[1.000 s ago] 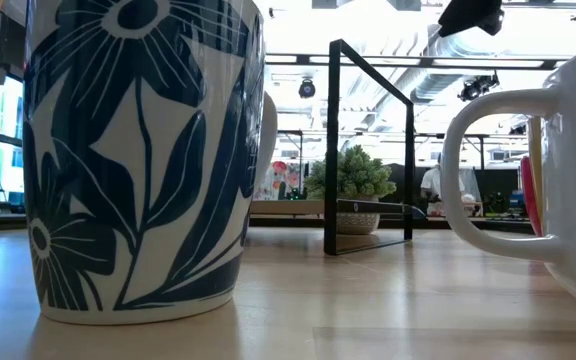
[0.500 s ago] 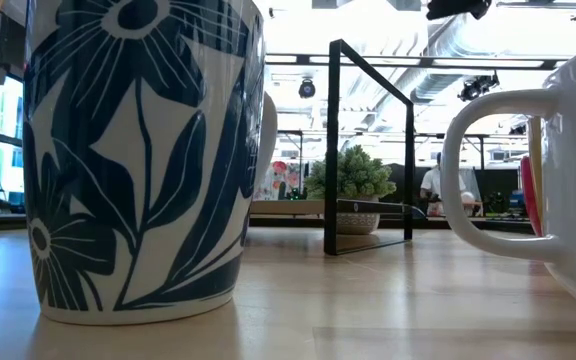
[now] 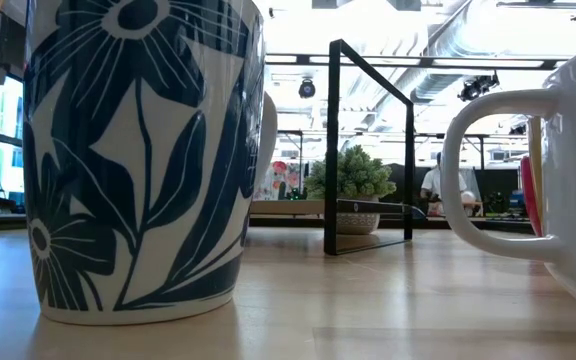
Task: Place coffee mugs
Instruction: Put the red mug on the shelf
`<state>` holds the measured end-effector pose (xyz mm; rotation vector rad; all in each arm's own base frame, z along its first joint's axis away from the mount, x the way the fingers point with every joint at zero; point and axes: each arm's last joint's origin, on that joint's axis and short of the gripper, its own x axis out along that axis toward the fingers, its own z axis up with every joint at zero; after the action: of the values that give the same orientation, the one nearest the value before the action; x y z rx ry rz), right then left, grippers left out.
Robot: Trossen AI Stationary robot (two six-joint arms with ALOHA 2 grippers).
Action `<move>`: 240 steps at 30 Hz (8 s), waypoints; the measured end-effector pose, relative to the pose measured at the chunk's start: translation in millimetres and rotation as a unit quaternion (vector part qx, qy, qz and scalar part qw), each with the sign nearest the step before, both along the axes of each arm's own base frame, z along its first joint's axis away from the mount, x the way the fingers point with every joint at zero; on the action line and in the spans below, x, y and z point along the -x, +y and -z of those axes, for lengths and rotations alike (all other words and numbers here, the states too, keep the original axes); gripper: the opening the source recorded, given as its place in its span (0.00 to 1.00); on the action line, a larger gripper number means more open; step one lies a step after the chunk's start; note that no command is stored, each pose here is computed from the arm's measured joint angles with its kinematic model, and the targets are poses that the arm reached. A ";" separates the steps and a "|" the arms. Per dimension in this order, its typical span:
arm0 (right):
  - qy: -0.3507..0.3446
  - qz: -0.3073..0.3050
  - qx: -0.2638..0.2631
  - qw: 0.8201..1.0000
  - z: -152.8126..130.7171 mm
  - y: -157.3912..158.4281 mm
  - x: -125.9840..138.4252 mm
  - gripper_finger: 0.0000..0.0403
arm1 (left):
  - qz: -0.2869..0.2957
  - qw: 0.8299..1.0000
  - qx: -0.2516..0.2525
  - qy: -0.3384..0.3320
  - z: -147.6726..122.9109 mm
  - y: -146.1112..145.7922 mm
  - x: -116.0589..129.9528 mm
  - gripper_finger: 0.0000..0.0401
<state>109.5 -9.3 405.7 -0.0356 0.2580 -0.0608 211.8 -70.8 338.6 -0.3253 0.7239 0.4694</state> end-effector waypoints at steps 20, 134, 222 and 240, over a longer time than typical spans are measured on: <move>-0.025 0.137 0.038 0.990 90.5 -9.4 -6.2 0.26 | 0.014 0.948 -0.159 -0.275 16.1 21.8 -54.4 0.40; 0.501 0.253 -0.137 0.816 193.8 -9.4 -25.7 0.26 | 0.097 0.982 0.120 -0.106 48.5 -10.6 -18.8 0.40; 0.327 0.242 -0.129 0.904 35.0 21.9 -228.3 0.00 | 0.153 0.981 -0.036 0.114 45.9 17.1 77.9 0.40; 0.352 0.223 -0.164 0.894 83.0 37.1 -272.8 0.00 | 0.146 0.986 -0.029 -0.081 13.7 50.6 153.5 0.40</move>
<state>382.3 27.8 322.7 0.3484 1.0011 -0.4663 58.3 -20.2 324.9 -0.1959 0.5870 0.1823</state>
